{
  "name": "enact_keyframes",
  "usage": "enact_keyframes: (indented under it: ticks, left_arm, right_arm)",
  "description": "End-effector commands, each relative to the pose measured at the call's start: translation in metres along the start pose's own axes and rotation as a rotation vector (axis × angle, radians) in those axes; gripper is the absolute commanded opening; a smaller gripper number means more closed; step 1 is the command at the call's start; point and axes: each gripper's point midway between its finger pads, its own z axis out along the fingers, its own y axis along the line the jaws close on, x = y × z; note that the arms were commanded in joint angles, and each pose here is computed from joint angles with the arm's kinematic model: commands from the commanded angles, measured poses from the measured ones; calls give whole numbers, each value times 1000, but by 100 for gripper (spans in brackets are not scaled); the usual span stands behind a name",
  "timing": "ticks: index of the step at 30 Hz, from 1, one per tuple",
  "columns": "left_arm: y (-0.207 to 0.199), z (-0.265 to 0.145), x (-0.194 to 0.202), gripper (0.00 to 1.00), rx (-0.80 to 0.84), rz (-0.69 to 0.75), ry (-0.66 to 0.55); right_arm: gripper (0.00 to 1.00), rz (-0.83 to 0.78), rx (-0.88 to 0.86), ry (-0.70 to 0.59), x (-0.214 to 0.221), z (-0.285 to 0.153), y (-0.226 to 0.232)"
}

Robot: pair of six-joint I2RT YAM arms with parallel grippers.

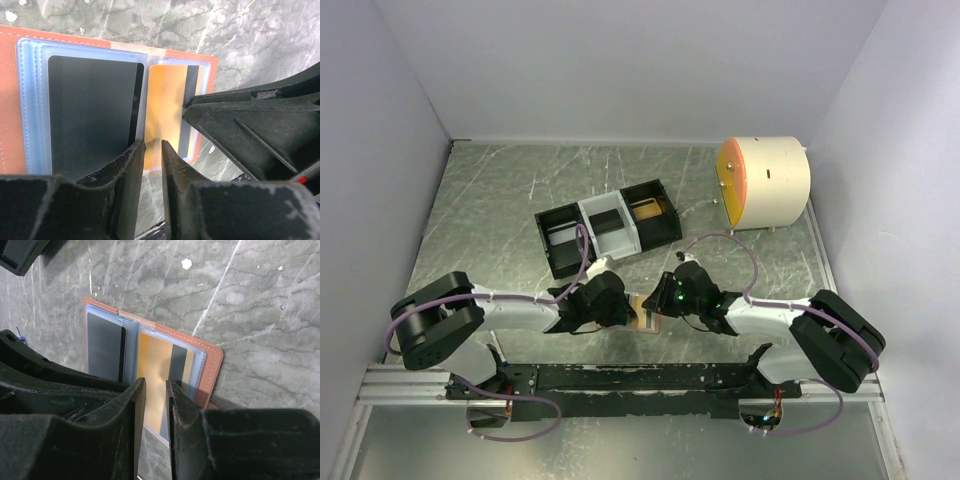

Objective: Take the credit cards out of the card holder

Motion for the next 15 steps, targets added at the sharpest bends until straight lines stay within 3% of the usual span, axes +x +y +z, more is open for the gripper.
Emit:
enact_keyframes:
  ticks: [1,15]
  left_arm:
    - [22,0,-1,34,-140,36,-5]
    - [39,14,12,42,-302,107,46]
  right_arm:
    - [25,-19,201,126,37,-11,-56]
    - [25,-14,204,131,38,-10,-58]
